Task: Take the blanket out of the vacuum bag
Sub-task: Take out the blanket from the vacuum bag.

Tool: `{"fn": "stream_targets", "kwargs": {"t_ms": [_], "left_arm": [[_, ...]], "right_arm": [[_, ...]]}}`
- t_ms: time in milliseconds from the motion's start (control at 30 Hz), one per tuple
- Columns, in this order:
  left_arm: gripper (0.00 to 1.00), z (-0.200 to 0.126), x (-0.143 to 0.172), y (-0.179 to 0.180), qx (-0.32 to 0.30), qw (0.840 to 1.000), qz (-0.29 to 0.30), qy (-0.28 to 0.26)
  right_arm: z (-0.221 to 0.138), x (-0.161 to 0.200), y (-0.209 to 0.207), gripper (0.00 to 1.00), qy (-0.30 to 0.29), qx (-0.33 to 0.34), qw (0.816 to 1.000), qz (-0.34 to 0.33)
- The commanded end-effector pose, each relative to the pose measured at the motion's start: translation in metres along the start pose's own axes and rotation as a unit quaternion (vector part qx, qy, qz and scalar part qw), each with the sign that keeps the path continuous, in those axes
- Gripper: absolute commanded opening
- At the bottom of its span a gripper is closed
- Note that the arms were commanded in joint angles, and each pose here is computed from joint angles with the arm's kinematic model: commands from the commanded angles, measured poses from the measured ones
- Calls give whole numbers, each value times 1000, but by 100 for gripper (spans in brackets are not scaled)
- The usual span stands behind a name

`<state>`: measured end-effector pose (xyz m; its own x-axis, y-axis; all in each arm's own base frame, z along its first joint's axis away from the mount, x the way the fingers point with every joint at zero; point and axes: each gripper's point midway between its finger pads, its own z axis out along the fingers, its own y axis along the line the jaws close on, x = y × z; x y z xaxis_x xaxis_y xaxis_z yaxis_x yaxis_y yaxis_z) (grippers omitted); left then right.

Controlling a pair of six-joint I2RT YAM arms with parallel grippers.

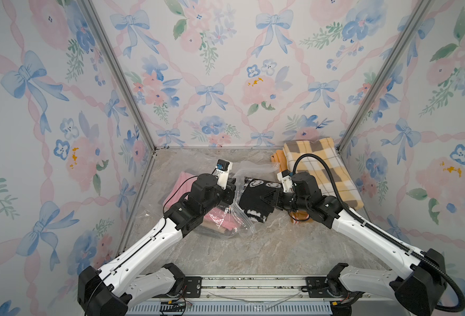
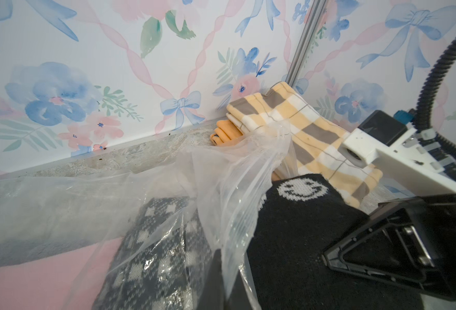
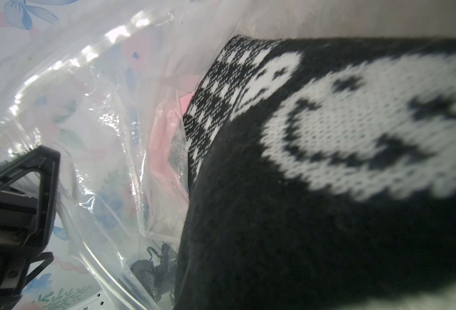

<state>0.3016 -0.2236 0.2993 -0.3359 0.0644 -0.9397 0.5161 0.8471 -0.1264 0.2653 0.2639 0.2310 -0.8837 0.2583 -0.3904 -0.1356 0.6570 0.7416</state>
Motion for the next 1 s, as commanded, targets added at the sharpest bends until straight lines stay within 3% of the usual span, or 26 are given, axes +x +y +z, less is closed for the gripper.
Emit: {"fn": "stream_targets", "kwargs": {"t_ms": [0,967], "left_arm": [[0,0,-2,0,2,1000,-4,-5],[0,-1,-7,-1,5,1000,-8,-11]], "right_arm": [[-17,-8,4,0,-22,0,1000,6],[-104,-24,42,0,-39,5,999,10]]}}
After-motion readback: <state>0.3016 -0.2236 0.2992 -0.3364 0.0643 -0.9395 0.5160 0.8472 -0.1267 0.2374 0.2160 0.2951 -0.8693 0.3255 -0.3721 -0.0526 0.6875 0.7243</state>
